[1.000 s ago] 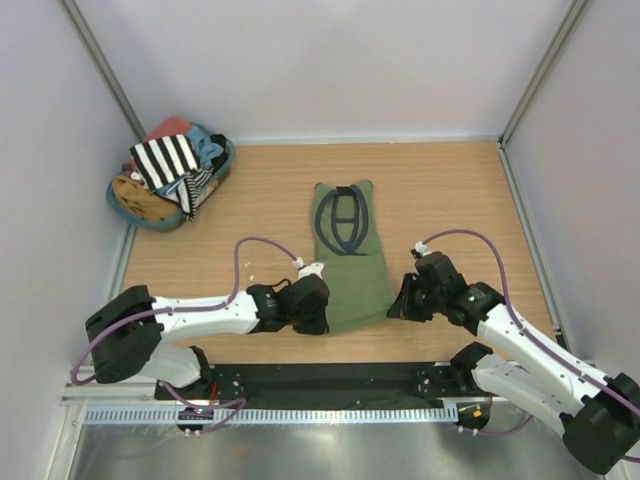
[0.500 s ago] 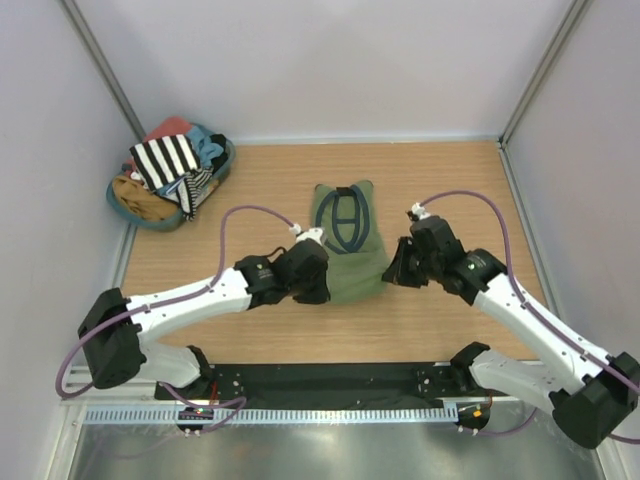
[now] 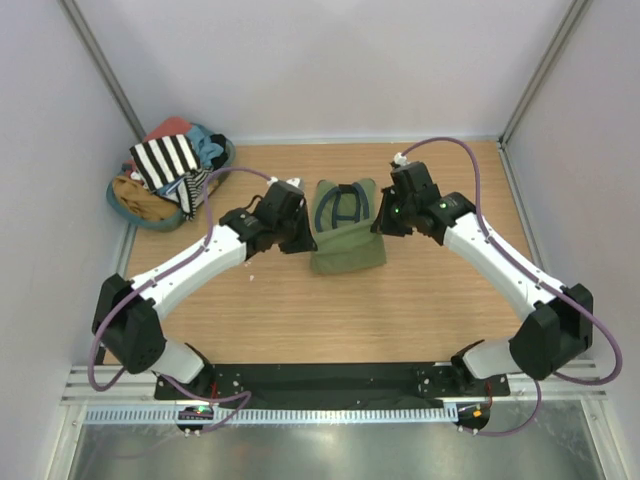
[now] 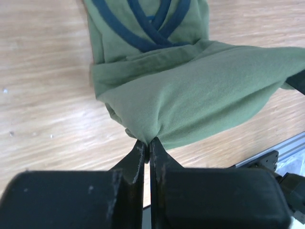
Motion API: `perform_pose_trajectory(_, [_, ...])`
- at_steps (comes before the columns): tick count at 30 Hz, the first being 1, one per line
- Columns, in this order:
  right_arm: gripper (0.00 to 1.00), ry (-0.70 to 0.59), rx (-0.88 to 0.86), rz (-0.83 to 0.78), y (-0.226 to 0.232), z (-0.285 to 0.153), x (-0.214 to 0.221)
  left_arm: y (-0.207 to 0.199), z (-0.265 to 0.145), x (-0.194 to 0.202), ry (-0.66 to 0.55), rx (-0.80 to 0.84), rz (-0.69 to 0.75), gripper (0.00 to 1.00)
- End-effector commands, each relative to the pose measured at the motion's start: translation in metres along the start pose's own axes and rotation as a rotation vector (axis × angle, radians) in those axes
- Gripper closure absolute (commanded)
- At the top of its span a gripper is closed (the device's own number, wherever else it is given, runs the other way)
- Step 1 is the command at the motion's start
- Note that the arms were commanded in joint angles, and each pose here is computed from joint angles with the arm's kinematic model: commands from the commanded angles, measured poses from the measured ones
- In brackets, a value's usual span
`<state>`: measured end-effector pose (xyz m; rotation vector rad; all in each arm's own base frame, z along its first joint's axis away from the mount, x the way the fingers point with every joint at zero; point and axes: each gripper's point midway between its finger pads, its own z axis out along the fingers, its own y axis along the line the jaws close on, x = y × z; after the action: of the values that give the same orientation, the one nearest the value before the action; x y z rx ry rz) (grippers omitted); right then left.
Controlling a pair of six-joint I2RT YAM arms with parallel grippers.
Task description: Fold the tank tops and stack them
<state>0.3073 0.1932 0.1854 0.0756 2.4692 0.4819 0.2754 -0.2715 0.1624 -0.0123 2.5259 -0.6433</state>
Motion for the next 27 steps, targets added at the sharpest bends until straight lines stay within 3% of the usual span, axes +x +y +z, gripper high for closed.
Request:
perform_pose_trajectory(1, [0.99,-0.075,-0.027,-0.001,0.003,0.003,-0.040,-0.008,0.004,-0.020,0.007,0.022,0.033,0.99])
perform_pose_trajectory(14, [0.99,-0.089,-0.027,0.046,-0.004,0.040,-0.098,0.002,0.052,-0.085,-0.041,-0.038,-0.034,1.00])
perform_pose_trajectory(27, [0.99,-0.081,-0.038,0.083,-0.013,0.069,-0.131,0.011,0.068,-0.139,-0.074,-0.005,-0.086,1.00])
